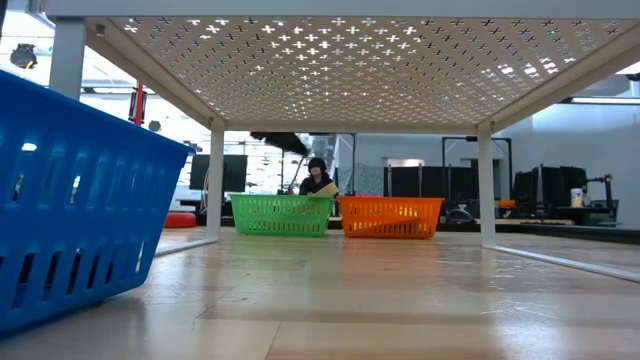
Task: Pick & Place Office Desk Supplies
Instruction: Put the violet rubber band into the green bin, then put the brown rubber band into the green bin, then put the orange bin on the shelf
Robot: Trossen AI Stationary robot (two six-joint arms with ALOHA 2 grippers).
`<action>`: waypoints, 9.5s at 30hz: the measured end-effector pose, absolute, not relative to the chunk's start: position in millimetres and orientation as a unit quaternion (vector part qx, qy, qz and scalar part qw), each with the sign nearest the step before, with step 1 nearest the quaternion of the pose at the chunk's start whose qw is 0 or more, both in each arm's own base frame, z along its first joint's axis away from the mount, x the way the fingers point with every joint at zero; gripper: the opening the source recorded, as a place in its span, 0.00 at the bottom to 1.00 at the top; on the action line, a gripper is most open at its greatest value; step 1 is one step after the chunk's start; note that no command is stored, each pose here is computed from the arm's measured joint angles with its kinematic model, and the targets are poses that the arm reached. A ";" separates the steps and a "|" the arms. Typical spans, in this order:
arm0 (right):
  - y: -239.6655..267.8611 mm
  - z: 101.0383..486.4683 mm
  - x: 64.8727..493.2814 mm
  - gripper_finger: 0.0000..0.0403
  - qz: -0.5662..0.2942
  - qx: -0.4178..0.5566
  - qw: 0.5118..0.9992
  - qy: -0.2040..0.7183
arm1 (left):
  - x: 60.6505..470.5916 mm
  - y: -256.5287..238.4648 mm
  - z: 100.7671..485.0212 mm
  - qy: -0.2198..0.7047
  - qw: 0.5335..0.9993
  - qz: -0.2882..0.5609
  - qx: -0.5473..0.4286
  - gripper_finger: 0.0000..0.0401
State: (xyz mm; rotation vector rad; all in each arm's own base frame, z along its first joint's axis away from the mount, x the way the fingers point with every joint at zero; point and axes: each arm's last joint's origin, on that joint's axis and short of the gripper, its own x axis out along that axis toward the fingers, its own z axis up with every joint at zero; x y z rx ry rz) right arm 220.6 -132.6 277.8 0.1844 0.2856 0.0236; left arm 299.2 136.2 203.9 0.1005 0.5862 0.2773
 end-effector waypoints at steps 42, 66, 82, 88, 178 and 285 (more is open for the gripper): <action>-23.7 191.6 183.2 0.53 -0.062 0.254 0.741 0.618 | 243.6 108.1 267.7 0.158 0.981 0.065 0.098 0.56; 92.1 152.4 142.5 0.53 -0.113 0.209 0.724 0.647 | 257.0 74.2 293.1 0.036 0.989 0.014 0.144 0.45; 82.0 125.1 129.9 0.07 -0.123 0.174 0.739 0.638 | 258.4 70.3 296.0 0.022 0.989 0.016 0.148 0.45; 75.9 137.2 139.9 0.01 -0.158 0.171 0.761 0.606 | 257.8 72.1 295.2 0.026 0.989 0.019 0.148 0.45; -82.3 281.0 243.3 0.29 -0.063 -0.093 0.993 0.047 | 355.7 149.4 232.0 0.072 0.992 -0.037 0.098 0.00; -122.6 234.4 187.3 0.52 -0.272 0.154 0.886 0.343 | 137.1 55.2 200.2 0.028 0.970 0.241 0.034 0.37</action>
